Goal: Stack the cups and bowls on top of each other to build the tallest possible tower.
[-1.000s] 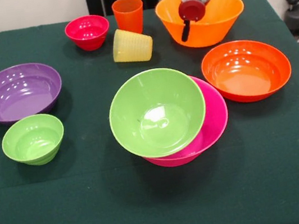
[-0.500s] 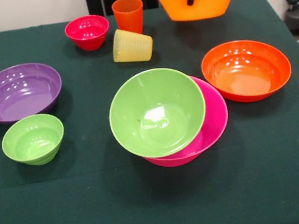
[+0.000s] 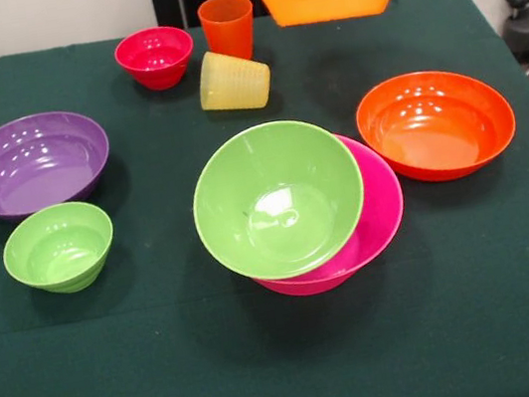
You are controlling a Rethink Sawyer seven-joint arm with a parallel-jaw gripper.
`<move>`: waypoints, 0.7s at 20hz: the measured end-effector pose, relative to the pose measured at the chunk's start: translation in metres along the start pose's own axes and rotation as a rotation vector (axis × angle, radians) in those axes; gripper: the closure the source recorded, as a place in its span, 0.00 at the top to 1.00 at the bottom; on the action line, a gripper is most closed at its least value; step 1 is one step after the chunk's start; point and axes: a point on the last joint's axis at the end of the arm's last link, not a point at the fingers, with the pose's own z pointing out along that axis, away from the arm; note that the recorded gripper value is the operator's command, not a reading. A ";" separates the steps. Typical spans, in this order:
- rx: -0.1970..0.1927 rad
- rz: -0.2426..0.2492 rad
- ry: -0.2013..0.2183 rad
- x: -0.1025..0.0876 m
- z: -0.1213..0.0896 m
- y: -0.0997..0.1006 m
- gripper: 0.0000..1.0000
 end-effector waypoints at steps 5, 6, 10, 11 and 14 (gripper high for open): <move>-0.046 0.025 -0.027 -0.045 -0.008 0.039 0.00; -0.048 0.029 -0.029 -0.049 -0.008 0.041 0.00; -0.054 0.060 -0.046 -0.089 -0.003 0.062 0.00; -0.054 0.068 -0.049 -0.098 -0.001 0.065 0.00; -0.053 0.086 -0.057 -0.122 0.004 0.074 0.00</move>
